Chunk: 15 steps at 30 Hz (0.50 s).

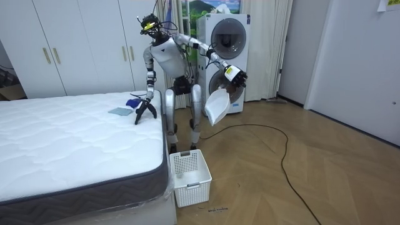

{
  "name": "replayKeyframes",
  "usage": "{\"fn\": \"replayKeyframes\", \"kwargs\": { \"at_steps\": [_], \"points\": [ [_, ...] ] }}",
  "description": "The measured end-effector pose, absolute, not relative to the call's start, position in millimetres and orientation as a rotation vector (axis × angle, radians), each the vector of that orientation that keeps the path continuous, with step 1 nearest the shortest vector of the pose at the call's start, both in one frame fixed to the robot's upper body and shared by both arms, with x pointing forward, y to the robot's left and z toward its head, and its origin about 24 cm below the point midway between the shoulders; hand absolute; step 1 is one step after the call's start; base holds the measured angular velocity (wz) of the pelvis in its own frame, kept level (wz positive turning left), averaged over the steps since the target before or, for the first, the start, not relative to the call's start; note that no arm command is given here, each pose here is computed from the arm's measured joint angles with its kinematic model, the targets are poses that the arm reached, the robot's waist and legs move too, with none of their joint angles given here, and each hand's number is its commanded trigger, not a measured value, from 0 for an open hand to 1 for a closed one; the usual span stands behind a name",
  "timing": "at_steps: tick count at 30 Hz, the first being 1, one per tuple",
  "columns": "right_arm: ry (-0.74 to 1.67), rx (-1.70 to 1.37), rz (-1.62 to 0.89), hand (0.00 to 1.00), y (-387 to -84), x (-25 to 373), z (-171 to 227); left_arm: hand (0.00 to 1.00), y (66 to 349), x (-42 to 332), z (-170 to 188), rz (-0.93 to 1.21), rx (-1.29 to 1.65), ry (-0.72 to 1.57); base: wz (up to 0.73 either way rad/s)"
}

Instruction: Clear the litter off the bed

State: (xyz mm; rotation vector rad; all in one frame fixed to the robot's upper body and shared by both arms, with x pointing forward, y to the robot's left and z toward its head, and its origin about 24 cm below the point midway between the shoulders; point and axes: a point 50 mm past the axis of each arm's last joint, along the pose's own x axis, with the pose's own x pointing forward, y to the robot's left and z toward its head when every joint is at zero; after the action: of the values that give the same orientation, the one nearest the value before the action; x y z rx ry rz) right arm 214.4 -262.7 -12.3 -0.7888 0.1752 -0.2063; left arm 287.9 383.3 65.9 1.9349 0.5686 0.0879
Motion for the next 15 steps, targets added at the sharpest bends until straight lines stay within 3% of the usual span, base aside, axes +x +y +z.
{"fn": "replayKeyframes", "kwargs": {
  "at_steps": [15],
  "points": [
    [0.169,-0.733,-0.195,0.00,-262.8,214.7,-12.4,1.00,380.3,295.4,74.4,0.131,1.873,0.530,0.00]
  ]
}}
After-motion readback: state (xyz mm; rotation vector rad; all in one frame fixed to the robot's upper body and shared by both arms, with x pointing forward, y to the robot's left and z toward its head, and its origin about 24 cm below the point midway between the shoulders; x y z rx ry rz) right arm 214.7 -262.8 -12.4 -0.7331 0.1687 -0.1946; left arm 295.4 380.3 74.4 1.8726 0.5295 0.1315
